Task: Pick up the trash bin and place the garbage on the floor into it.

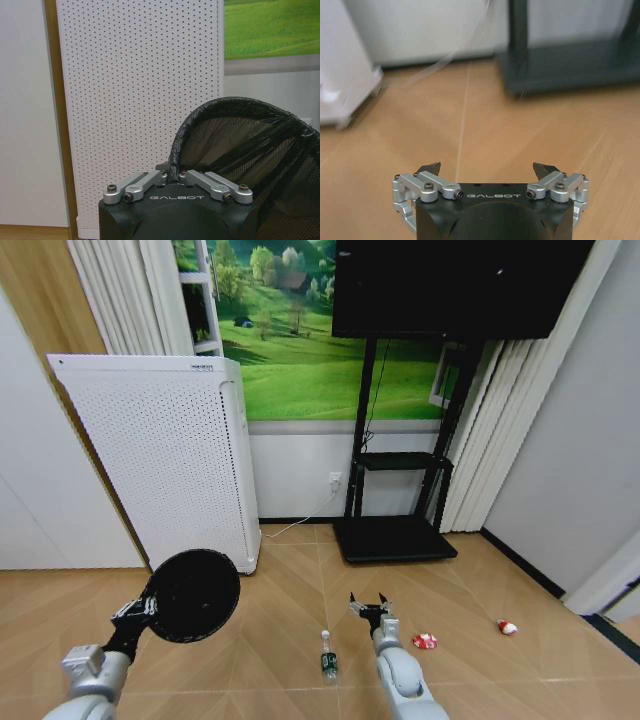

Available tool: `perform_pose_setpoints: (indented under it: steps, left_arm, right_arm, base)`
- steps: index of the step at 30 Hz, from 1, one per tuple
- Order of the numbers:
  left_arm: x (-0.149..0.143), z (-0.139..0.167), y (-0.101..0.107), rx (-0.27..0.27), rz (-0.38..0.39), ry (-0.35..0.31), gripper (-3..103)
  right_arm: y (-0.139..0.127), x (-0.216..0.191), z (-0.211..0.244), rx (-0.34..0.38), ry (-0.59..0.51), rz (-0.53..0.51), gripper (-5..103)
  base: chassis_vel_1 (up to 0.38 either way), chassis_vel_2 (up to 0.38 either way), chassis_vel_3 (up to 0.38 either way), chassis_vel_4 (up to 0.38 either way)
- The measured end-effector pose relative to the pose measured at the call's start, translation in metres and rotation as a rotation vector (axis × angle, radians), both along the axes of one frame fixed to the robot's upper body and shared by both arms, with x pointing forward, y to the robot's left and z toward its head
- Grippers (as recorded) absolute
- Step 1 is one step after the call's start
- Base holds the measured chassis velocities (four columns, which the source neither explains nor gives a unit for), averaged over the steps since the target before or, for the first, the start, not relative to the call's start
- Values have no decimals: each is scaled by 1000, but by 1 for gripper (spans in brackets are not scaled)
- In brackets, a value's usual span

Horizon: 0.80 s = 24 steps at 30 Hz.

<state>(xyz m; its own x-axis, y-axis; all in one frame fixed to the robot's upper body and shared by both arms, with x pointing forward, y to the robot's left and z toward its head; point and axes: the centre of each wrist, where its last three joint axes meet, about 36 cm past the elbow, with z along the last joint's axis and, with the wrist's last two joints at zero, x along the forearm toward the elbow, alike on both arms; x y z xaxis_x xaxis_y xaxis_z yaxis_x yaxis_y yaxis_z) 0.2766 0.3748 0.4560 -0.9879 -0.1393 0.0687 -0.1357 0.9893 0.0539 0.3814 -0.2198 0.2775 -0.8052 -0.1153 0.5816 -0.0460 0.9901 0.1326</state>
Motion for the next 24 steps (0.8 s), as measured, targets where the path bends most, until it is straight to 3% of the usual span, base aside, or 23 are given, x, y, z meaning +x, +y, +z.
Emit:
perform_pose_setpoints:
  steps: [1,4,7,13,24]
  left_arm:
    - [0,0,0,0,0,0,3]
    - [0,1,-1,1,-10,-1,3]
    - [0,2,-2,1,-16,-2,3]
    - [1,2,-7,4,-26,0,3]
    - [0,4,-12,3,-35,5,3]
  right_arm:
    - [0,0,0,0,0,0,100]
    - [-19,-14,-38,31,127,150,100]
    - [-23,-22,-59,9,179,181,100]
    - [-8,-26,-81,-5,206,131,100]
    - [23,-29,-86,50,264,34,100]
  base:
    - [0,0,0,0]
    - [0,0,0,0]
    - [0,0,0,0]
    - [0,0,0,0]
    - [0,0,0,0]
